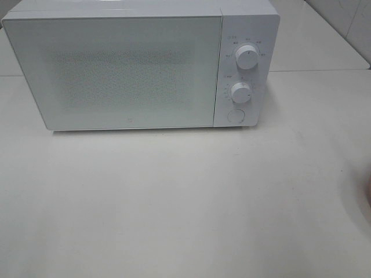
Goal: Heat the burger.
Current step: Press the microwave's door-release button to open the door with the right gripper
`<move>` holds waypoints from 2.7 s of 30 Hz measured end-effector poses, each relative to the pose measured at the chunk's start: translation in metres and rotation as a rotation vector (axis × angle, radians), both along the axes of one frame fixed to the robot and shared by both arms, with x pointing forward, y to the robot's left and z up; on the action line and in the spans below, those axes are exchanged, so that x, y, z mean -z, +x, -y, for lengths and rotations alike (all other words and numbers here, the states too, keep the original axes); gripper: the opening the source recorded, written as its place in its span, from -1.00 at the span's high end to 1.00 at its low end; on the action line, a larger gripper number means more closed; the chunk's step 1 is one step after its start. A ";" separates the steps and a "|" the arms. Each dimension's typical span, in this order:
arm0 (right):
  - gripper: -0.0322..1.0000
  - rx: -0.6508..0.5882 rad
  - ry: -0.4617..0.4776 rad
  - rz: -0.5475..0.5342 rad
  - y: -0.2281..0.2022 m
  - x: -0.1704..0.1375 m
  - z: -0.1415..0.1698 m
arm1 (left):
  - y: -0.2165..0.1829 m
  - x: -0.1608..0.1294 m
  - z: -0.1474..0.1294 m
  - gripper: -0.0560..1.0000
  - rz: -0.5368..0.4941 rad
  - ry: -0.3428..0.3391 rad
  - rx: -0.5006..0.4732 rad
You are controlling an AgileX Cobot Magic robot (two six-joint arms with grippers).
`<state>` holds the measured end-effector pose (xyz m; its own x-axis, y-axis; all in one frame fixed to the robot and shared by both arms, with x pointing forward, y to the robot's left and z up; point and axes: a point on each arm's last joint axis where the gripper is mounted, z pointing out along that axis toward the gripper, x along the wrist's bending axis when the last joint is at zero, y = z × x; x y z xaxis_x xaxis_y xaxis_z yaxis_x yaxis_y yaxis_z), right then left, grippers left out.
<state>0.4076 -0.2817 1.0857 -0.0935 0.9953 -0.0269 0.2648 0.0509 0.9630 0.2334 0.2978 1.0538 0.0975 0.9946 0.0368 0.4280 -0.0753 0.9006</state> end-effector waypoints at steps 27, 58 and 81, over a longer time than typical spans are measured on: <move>-0.53 -0.048 -0.027 0.204 0.072 0.060 -0.012 | 0.000 0.000 0.000 -0.98 0.000 0.000 0.000; -0.53 -0.049 -0.123 0.189 0.059 0.148 -0.104 | 0.000 0.000 0.000 -0.98 0.000 0.000 0.000; 0.19 0.075 0.518 0.079 0.058 0.166 -0.116 | 0.000 0.000 0.000 -0.98 0.000 0.000 0.000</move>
